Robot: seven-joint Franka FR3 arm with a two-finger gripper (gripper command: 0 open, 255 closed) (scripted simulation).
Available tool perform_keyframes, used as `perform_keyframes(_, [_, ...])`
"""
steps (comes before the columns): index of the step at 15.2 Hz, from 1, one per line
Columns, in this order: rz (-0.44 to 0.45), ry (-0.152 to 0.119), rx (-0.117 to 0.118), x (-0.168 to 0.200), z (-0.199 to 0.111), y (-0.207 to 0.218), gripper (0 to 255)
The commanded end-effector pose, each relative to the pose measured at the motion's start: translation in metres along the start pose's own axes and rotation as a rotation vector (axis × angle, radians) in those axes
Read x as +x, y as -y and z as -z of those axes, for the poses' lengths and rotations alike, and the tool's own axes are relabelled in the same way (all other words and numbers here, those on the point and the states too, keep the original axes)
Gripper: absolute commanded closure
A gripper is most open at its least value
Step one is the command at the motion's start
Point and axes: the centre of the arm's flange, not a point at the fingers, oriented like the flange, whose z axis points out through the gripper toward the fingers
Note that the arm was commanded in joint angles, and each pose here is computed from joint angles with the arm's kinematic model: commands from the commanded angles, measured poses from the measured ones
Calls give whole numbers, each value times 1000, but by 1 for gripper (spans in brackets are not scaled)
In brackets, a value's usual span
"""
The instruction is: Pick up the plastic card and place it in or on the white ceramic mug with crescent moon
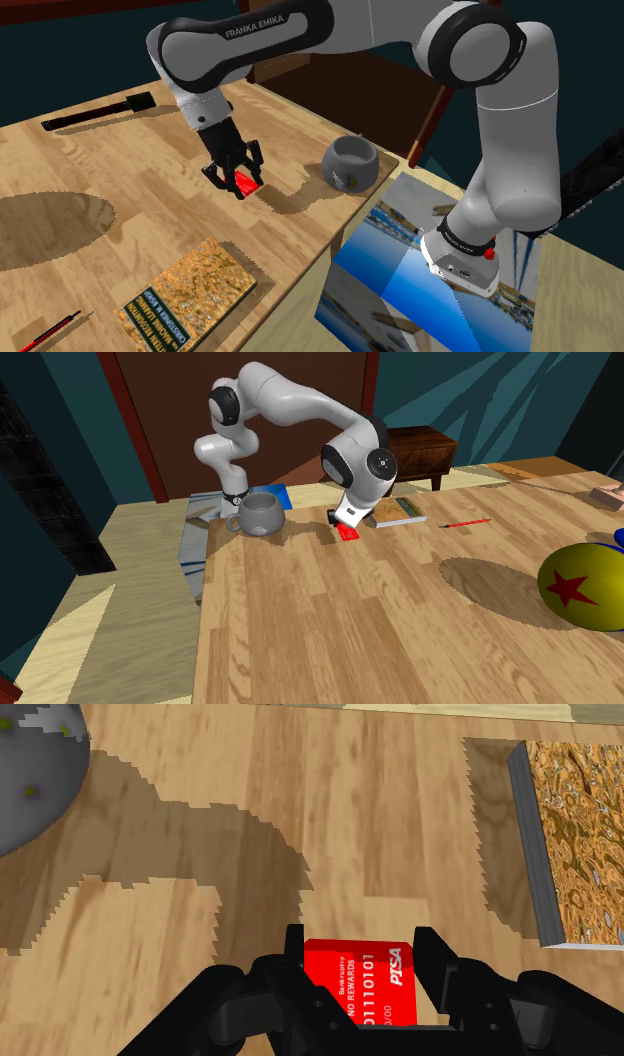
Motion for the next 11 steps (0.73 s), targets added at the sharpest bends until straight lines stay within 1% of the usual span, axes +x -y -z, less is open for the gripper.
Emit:
perform_keyframes(1, [0,0,0,-6,9,0,255])
perform_keyframes(11, [0,0,0,-36,53,0,255])
